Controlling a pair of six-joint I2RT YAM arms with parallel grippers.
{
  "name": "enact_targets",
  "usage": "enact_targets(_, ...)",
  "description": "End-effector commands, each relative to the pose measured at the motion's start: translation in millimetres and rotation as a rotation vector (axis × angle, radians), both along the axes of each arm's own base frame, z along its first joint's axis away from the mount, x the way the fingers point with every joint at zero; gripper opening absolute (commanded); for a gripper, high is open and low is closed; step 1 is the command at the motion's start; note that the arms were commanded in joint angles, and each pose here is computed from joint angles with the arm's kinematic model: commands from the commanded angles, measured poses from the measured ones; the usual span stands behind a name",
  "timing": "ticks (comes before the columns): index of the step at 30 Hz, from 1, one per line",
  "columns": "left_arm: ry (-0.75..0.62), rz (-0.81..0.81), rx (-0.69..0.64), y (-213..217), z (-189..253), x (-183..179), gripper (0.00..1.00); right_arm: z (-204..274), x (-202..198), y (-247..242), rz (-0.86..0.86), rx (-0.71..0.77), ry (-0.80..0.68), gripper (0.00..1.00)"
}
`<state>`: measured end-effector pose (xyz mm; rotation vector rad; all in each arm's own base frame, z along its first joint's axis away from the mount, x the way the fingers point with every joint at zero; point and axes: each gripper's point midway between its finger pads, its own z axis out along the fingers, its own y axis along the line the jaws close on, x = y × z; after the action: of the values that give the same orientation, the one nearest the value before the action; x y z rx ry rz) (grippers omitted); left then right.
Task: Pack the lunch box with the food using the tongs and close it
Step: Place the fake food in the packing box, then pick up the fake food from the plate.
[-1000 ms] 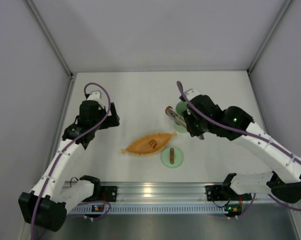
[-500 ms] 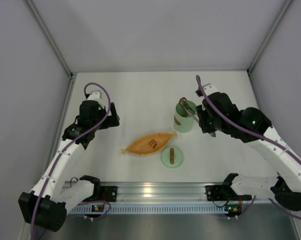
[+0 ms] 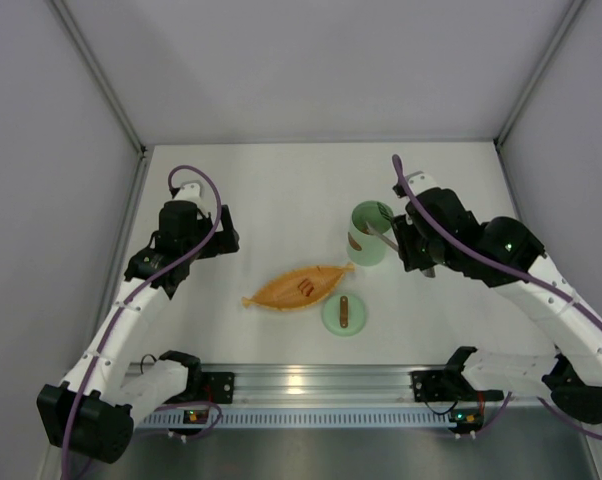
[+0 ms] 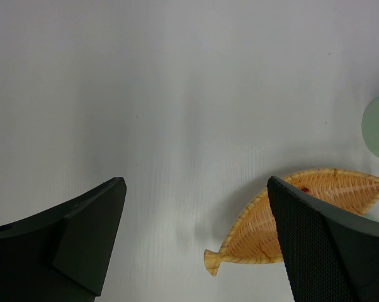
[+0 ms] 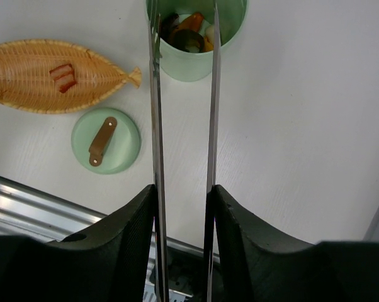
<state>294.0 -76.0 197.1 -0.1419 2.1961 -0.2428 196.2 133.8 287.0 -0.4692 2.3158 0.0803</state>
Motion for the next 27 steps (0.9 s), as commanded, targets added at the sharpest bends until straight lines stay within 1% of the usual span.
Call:
enact_targets(1,-0.042,-0.003,-0.012,-1.3,12.7,5.4,0.99,1.4,-1.6,-10.6,-0.029,-0.005,-0.009,0.40)
enact_targets(7,-0.039,-0.003,-0.011,-1.2,11.8,4.9,0.99,7.5,-1.9,-8.4,-0.021,0.014,-0.017,0.41)
enact_targets(13,-0.035,-0.003,-0.013,-1.6,10.9,5.2,0.99,19.3,-1.3,6.8,0.032,0.060,-0.009,0.39)
enact_targets(19,-0.039,-0.003,-0.011,-1.2,12.0,5.3,0.99,25.8,-1.5,30.5,0.102,0.113,0.013,0.38)
enact_targets(27,-0.041,-0.002,-0.010,-0.9,12.4,5.2,0.99,14.9,-14.7,68.5,0.194,0.113,0.051,0.38)
